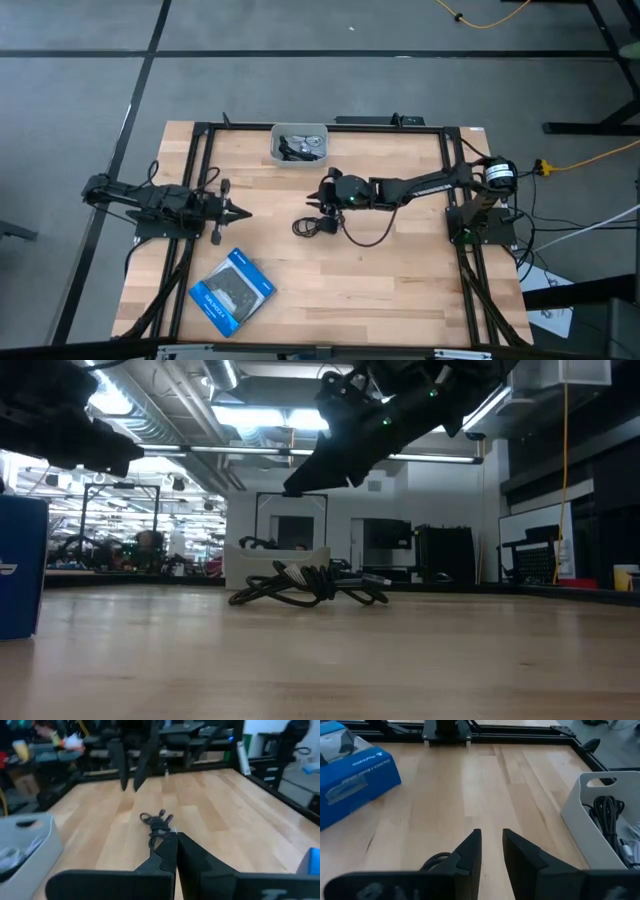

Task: Pick and place USB-C Cables
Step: Put the black charger cable into the white bin

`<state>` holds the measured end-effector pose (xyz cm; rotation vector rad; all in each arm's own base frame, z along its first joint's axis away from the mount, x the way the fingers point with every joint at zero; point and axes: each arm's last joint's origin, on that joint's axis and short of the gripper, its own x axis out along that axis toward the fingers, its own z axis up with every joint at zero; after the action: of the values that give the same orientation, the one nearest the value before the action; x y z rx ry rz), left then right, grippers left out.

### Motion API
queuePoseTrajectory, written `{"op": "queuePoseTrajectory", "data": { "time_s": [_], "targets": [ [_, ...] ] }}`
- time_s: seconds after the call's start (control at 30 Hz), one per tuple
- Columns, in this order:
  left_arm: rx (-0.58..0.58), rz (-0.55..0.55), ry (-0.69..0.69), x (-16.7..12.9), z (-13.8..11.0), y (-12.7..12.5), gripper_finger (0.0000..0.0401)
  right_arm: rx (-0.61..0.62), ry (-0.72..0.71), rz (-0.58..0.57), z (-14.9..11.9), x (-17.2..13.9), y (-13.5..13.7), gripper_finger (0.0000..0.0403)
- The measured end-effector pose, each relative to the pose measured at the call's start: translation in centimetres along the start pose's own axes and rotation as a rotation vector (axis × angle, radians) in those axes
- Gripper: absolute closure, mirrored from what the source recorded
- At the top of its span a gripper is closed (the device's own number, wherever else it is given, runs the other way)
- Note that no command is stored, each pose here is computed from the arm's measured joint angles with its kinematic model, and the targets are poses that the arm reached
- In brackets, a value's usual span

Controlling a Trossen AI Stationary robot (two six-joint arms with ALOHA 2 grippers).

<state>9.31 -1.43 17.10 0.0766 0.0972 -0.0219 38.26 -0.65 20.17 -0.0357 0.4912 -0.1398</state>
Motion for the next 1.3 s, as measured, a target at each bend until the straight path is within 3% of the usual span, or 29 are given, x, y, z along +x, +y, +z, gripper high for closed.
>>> {"op": "queuePoseTrajectory", "data": {
  "time_s": [0.13, 0.23, 0.43, 0.63, 0.87, 1.03, 1.3],
  "targets": [
    [0.063, -0.074, -0.114, 0.3, -0.2, -0.3, 0.0401, 0.024, 0.01, -0.003, -0.1, 0.1, -0.6, 0.032],
    [0.067, -0.105, -0.122, 0.4, -0.4, -0.3, 0.0401, 0.032, 0.009, 0.054, -0.1, 0.1, -1.0, 0.0314],
    [0.067, -0.026, -0.102, 0.6, -0.5, 0.4, 0.0401, 0.04, 0.014, 0.108, -0.1, 0.2, -1.3, 0.0275],
    [0.063, 0.042, -0.091, 0.6, -0.6, 1.4, 0.0401, -0.032, 0.038, 0.113, -0.5, 0.3, -1.2, 0.0236],
    [0.015, 0.068, -0.076, 0.7, -0.7, 1.9, 0.0401, 0.003, 0.186, 0.116, -3.1, 1.7, -1.0, 0.0193],
    [0.002, 0.069, -0.059, 0.8, -0.9, 1.9, 0.0401, 0.033, 0.31, 0.119, -4.5, 1.8, -0.9, 0.0189],
    [-0.002, 0.065, -0.025, 1.0, -1.1, 1.9, 0.0401, 0.057, 0.425, 0.253, -6.0, 1.9, -0.5, 0.019]
  ]
}}
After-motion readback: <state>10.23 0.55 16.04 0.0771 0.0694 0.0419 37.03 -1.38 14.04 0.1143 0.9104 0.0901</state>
